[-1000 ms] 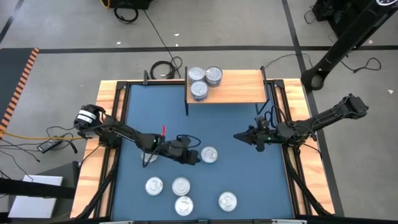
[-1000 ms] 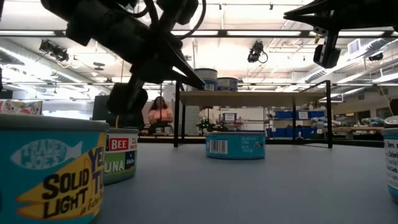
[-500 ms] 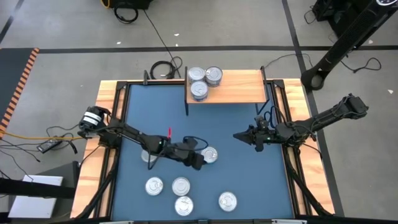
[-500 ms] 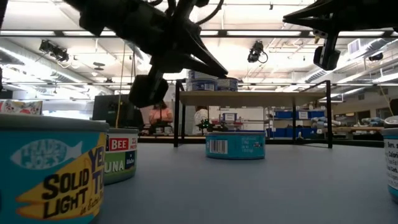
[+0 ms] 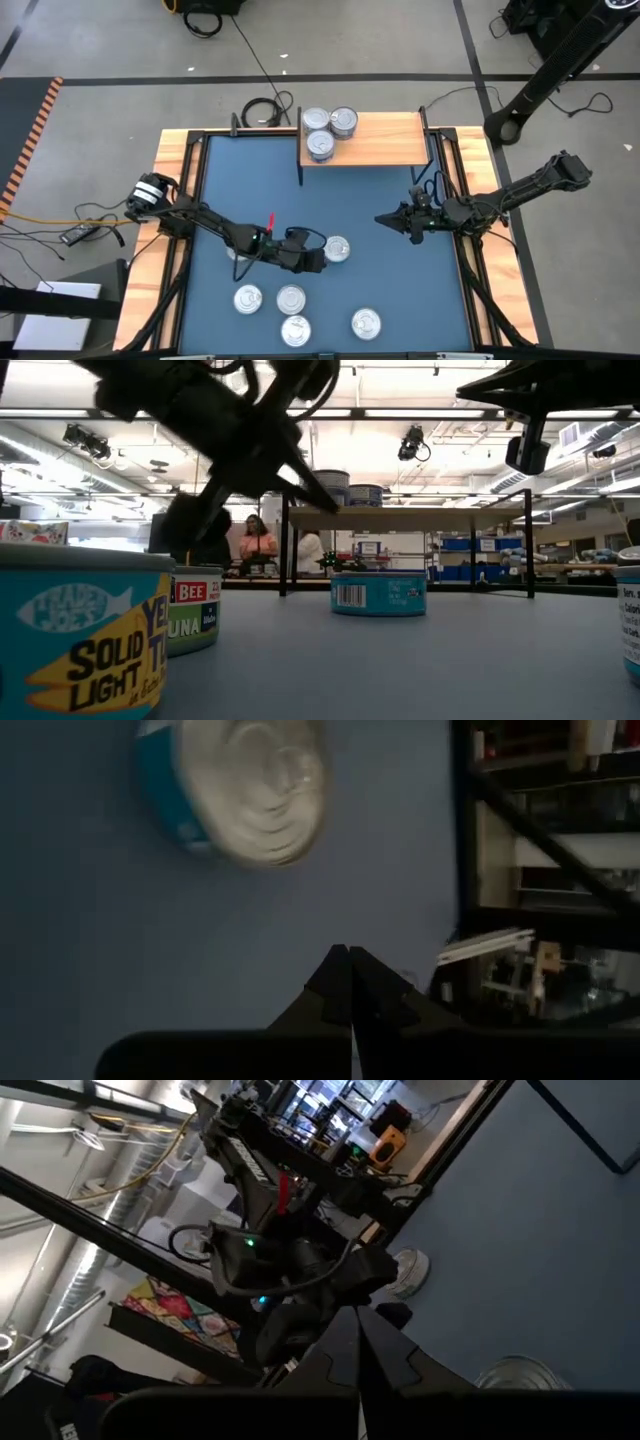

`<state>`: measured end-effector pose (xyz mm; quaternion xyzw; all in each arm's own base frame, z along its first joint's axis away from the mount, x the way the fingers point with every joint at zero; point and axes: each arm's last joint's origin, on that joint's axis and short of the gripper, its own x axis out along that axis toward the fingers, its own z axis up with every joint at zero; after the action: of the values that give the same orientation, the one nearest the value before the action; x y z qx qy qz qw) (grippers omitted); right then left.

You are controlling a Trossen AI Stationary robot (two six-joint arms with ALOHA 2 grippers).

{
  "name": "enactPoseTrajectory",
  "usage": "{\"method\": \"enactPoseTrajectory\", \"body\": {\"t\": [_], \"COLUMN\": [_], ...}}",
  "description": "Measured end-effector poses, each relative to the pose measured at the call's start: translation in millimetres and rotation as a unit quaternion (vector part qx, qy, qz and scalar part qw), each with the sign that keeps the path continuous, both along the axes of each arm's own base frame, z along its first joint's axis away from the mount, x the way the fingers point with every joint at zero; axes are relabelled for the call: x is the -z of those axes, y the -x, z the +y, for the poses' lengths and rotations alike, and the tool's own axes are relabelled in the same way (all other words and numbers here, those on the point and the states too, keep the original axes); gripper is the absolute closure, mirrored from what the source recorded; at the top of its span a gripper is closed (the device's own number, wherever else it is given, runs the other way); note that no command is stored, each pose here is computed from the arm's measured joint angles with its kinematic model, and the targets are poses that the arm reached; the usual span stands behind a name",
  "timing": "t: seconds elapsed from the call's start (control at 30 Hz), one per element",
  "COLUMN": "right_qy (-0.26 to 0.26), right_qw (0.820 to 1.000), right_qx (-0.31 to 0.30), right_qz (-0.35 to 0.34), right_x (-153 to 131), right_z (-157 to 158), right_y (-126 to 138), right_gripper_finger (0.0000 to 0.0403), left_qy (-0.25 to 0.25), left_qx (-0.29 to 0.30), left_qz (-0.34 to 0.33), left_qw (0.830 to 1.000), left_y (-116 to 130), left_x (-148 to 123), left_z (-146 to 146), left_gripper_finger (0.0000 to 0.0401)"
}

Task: Stack canned seafood by type on shelf
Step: Put the yellow blue tuna can on the shelf

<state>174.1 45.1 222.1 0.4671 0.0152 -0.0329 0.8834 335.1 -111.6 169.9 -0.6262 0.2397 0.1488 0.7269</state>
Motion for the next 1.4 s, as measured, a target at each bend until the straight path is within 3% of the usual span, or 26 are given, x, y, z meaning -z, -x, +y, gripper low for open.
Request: {"method": "enactPoseTrajectory", "body": {"t": [0.17,0.47,1.17,1.4], "right_qy": [0.002,-0.026,-0.028,-0.026], "right_qw": [1.000,0.998,0.998,0.998], "right_qx": [0.007,0.030,0.025,0.025], "right_qz": [0.030,0.059,0.045,0.045], "right_x": [10.0,28.4,27.7,28.3], "right_z": [5.2,9.6,10.8,11.0], "right_y": [-4.9,-19.9,-23.0,-23.6], "right_gripper_finger": [0.0402,0.0402,0.0401,0.0400], "left_qy": [-0.010,-0.042,-0.026,-0.030], "left_qx": [-0.035,-0.092,-0.071,-0.077], "left_qz": [-0.016,0.028,0.026,0.014], "left_qw": [0.999,0.995,0.997,0.996], "left_y": [1.8,0.3,-14.1,-15.0], "left_x": [1.2,10.5,38.5,36.1], "left_z": [0.7,26.0,30.1,30.4], "left_gripper_finger": [0.0401,0.0401,0.0401,0.0401]}}
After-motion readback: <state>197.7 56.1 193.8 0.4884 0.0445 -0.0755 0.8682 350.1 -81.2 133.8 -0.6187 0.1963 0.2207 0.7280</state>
